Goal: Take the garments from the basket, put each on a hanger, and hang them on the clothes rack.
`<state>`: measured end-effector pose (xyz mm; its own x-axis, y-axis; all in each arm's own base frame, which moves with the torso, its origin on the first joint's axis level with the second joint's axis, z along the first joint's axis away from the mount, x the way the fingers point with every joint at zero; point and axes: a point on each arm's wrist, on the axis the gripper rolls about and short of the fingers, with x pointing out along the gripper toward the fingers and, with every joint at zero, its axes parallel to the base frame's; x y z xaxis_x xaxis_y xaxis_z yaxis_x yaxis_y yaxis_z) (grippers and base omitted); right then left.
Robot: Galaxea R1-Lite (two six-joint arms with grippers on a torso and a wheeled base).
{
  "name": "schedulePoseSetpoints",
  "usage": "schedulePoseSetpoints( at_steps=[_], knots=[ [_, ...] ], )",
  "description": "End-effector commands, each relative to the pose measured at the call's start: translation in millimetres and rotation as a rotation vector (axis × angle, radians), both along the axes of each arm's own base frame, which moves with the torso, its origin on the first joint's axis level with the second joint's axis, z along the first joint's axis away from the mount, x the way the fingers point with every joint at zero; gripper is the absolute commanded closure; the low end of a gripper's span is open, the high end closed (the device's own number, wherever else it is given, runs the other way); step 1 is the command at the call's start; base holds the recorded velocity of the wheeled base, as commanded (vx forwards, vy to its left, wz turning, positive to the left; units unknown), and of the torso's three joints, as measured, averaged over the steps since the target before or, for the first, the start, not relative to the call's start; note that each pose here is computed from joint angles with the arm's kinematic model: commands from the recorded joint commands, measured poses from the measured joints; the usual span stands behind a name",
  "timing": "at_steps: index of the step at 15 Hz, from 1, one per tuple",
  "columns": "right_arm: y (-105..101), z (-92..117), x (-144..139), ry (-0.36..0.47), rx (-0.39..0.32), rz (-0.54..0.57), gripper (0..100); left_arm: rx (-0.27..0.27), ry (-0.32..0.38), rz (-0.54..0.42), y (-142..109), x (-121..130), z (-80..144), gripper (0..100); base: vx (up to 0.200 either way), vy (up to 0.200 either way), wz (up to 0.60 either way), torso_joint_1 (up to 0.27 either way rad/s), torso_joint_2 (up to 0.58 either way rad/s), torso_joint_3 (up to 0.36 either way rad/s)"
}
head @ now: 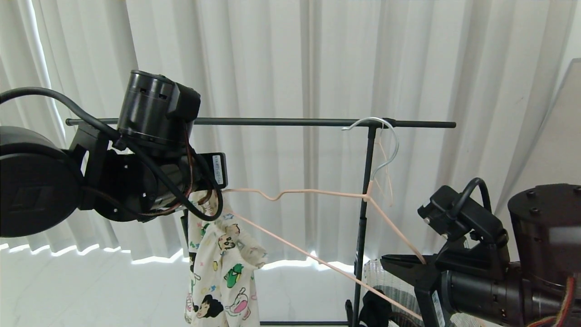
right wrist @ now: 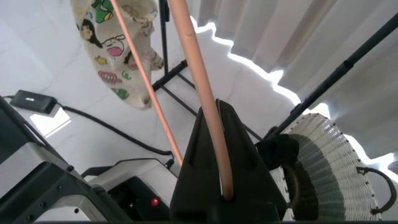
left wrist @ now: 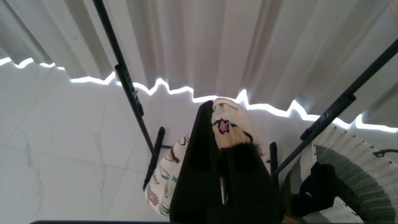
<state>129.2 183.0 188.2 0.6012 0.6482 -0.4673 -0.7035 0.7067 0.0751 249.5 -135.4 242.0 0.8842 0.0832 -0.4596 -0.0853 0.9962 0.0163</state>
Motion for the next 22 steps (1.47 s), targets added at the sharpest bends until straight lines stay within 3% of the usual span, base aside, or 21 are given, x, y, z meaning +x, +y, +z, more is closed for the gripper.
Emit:
schedulePoseSetpoints(
  at_steps=[1, 9, 13, 22],
  knots=[
    [5.7, -4.6, 3.8, 0.009, -0.016, -0.002, 100, -0.003, -0.005, -0.002, 0.0, -1.5, 1.6, 100, 0.000, 0.000, 0.00, 0.000, 0.00, 0.000],
    [30.8, -12.4, 22.3, 0.047, -0.029, -0.047, 100, 0.013, -0.011, 0.015, -4.0, -3.5, 0.1, 100, 0.000, 0.000, 0.00, 0.000, 0.00, 0.000],
    [37.4, -11.6, 26.9, 0.077, 0.011, -0.117, 100, -0.033, -0.018, -0.003, -14.9, -11.1, 0.2, 100, 0.000, 0.000, 0.00, 0.000, 0.00, 0.000],
    [62.1, -19.3, 31.3, 0.071, 0.025, -0.084, 100, -0.046, -0.027, -0.082, -33.4, -24.0, 4.0, 100, 0.000, 0.000, 0.00, 0.000, 0.00, 0.000]
  ],
)
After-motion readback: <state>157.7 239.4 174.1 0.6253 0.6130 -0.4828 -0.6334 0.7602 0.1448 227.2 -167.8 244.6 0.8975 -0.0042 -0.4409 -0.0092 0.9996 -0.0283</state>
